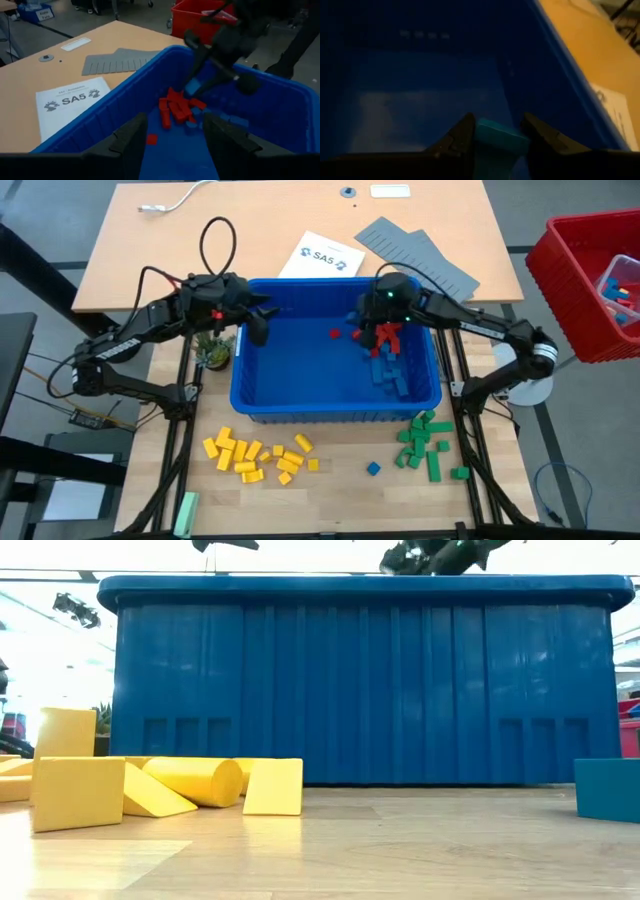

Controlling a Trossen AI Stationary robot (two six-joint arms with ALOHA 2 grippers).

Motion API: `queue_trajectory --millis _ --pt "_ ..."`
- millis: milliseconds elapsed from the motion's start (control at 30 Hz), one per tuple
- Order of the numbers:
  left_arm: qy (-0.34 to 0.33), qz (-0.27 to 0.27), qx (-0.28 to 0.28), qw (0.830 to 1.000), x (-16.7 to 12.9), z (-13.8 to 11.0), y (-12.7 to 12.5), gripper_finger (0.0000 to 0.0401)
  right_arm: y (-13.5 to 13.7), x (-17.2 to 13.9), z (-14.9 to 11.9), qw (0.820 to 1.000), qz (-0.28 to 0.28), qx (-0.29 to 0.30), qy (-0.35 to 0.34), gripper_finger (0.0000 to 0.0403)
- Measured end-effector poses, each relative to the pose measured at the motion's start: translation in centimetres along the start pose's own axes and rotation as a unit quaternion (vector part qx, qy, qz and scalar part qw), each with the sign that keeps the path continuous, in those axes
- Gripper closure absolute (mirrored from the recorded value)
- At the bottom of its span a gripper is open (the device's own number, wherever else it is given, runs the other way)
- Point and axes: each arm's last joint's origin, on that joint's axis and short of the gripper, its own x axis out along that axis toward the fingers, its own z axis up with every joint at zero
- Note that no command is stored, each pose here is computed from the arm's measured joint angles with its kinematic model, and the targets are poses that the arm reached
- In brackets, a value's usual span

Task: Sort blocks
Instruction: Remove the blue block from the blue bin

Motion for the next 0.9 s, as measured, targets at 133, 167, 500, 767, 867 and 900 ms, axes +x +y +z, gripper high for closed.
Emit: queue_trajectory --millis 133,167,500,767,867,900 --pt "0.001 0.0 0.001 1.0 0.2 0.0 0.0 0.0199 1.2 -2.0 1.1 0.999 0.011 -0.011 -0.031 0.0284" --pt "-0.003 0.0 0.001 1.0 0.1 0.1 0.0 0.0199 1.6 -2.5 1.4 0.999 0.015 -0.012 -0.038 0.0284" --pt "-0.016 -0.004 0.005 1.0 0.1 0.3 -0.1 0.0199 7.0 -6.0 3.2 0.989 0.121 -0.007 -0.08 0.0284" --pt "-0.016 -0.02 0.01 1.0 -0.1 0.3 -0.8 0.0199 10.4 -6.7 3.7 0.985 0.154 -0.012 -0.077 0.0284" --pt "-0.015 -0.034 0.013 0.999 -0.2 0.2 -1.4 0.0199 11.5 -7.2 3.9 0.984 0.158 -0.01 -0.079 0.0284" --pt "-0.014 -0.039 0.014 0.999 -0.3 0.1 -1.6 0.0199 11.8 -7.3 3.9 0.984 0.161 -0.007 -0.08 0.0284"
